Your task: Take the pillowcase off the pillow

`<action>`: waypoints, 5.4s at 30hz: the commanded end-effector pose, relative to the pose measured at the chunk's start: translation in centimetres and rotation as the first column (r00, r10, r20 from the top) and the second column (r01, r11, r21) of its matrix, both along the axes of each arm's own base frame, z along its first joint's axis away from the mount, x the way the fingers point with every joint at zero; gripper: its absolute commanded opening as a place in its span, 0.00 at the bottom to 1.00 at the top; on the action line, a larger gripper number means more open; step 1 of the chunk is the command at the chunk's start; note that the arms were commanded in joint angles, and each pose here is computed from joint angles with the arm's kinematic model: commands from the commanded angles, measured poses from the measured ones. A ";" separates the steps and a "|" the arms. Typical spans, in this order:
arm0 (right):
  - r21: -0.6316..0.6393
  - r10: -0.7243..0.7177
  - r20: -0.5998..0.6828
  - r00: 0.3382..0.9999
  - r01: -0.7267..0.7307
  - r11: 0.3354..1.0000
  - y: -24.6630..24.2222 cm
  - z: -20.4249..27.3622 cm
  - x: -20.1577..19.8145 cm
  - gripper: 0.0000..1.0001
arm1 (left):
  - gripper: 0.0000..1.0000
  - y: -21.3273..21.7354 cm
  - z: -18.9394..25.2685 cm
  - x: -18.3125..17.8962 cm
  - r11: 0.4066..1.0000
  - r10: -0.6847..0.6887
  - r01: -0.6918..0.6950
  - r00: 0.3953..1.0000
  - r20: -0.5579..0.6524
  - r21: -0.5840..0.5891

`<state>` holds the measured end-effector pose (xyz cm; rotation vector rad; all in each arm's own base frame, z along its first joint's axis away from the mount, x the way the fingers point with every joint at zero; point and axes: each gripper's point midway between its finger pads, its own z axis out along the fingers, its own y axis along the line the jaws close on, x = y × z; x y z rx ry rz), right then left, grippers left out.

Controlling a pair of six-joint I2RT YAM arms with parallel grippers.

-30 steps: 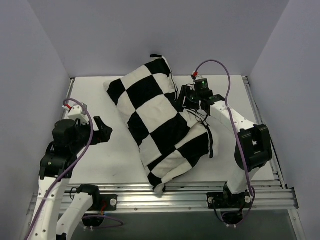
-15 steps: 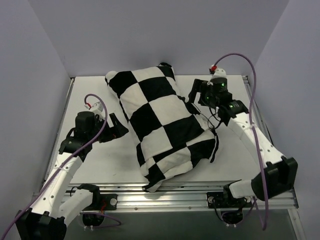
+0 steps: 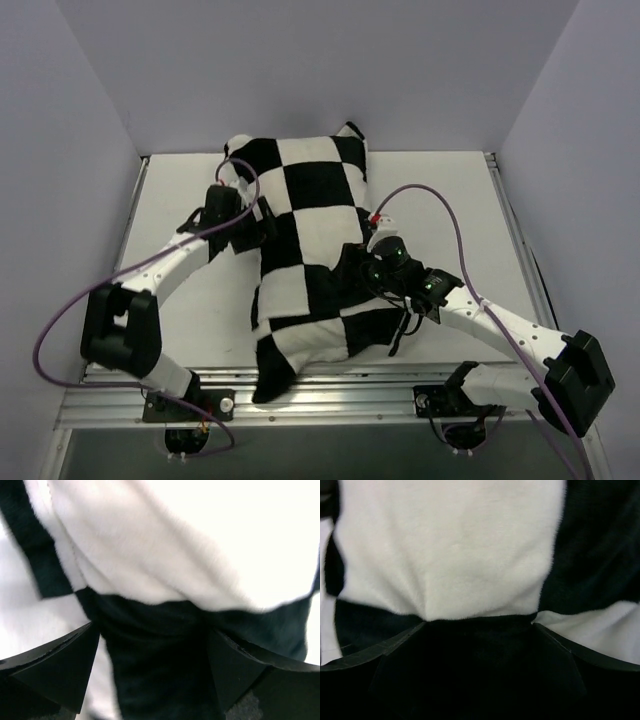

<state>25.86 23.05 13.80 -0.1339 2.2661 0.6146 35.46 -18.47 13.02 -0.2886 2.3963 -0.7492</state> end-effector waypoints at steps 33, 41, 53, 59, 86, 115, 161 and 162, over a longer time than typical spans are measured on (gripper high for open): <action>-0.469 0.359 0.388 0.849 -0.153 0.870 18.2 6.4 -0.7 0.80 | 0.95 12.3 10.3 -13.0 0.936 0.208 -0.279 0.930 0.303 0.213; -0.487 0.325 0.375 0.868 -0.114 0.866 18.1 4.6 0.9 0.71 | 1.00 9.8 8.1 -13.0 0.972 0.172 -0.205 0.953 0.248 0.111; -0.373 0.204 0.348 0.915 -0.065 0.925 15.2 5.4 2.9 0.57 | 0.90 7.2 4.1 -10.8 0.986 0.151 -0.160 0.974 0.167 0.039; -0.357 0.176 0.348 0.921 -0.043 0.933 14.8 5.5 3.0 0.56 | 0.85 6.5 3.2 -9.5 0.984 0.177 -0.178 0.971 0.161 -0.005; -0.196 -0.113 0.215 0.970 0.157 0.968 1.7 2.8 9.6 0.00 | 0.02 10.0 1.5 -12.3 0.953 0.272 -0.287 0.952 0.138 0.097; -0.108 -0.019 0.202 0.979 0.041 0.993 5.3 -0.5 8.9 0.00 | 0.49 -4.5 9.0 -1.8 0.886 0.101 -0.219 0.951 0.291 0.409; -0.155 0.208 0.343 0.916 -0.163 0.974 11.4 12.1 2.4 0.56 | 0.02 2.0 -2.9 -9.3 0.984 0.155 -0.166 0.977 0.145 0.065; -0.155 0.228 0.340 0.912 -0.184 0.971 12.4 11.8 2.3 0.56 | 0.02 2.0 -2.9 -9.3 0.984 0.157 -0.167 0.977 0.145 0.062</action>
